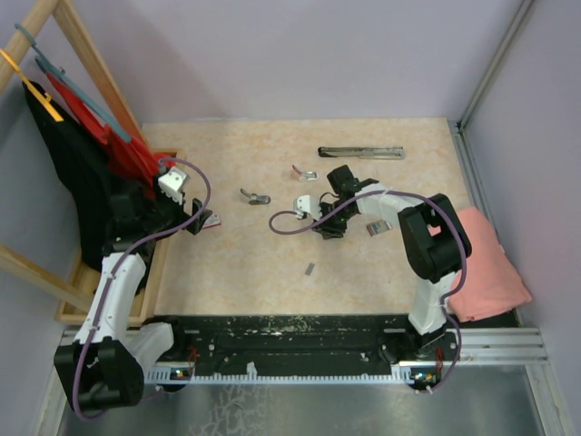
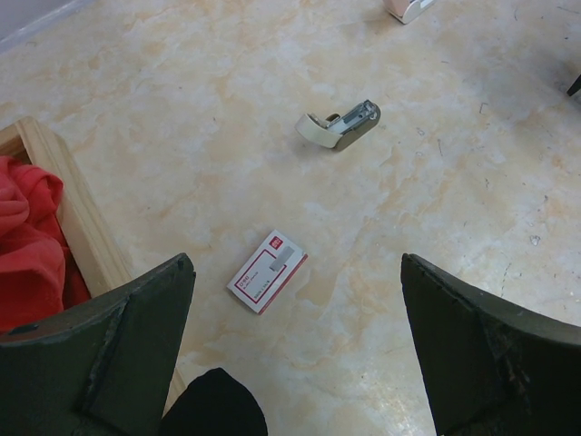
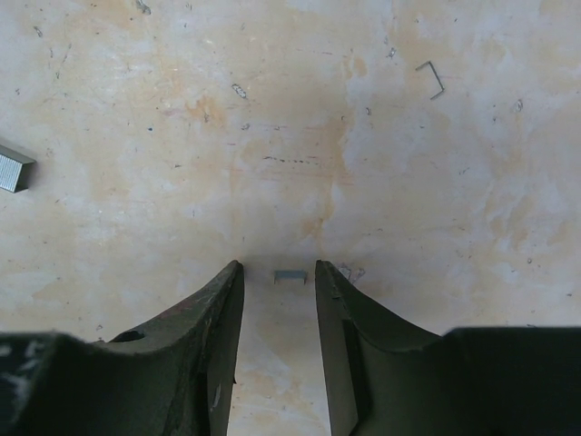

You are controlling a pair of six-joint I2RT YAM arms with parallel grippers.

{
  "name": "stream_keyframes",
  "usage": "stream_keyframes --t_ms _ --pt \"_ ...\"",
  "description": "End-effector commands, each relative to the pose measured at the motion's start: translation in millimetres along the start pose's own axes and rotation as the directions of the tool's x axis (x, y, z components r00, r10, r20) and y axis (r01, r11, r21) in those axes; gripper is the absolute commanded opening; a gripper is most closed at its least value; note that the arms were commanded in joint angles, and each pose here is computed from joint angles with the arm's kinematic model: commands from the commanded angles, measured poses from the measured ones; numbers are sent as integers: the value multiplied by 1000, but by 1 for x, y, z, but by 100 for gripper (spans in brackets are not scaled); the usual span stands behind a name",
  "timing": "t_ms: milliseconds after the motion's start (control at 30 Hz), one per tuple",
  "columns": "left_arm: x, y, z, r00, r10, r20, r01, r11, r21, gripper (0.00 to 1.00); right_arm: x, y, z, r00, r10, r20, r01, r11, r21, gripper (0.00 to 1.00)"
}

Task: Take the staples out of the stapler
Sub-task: Pick up the staple from the center of the board.

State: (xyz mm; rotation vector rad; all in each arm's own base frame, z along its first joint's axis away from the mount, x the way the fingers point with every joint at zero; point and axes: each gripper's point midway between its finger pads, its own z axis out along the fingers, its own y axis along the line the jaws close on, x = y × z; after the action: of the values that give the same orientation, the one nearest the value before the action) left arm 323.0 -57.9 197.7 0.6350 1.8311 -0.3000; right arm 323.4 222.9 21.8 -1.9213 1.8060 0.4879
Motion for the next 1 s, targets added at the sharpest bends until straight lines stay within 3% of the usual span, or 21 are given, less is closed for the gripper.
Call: stream_keyframes --t_ms 0,633,967 --pt "-9 2 -2 1000 12 18 -12 1000 6 99 -1 -2 3 1000 0 3 0 1000 6 37" --pt "-8 3 -2 1000 10 17 -10 1000 6 99 -3 -11 -2 1000 17 1 -17 999 40 22" --pt "-7 3 -2 1000 6 16 -6 1000 7 99 -11 -16 -8 1000 21 22 -22 997 68 20"
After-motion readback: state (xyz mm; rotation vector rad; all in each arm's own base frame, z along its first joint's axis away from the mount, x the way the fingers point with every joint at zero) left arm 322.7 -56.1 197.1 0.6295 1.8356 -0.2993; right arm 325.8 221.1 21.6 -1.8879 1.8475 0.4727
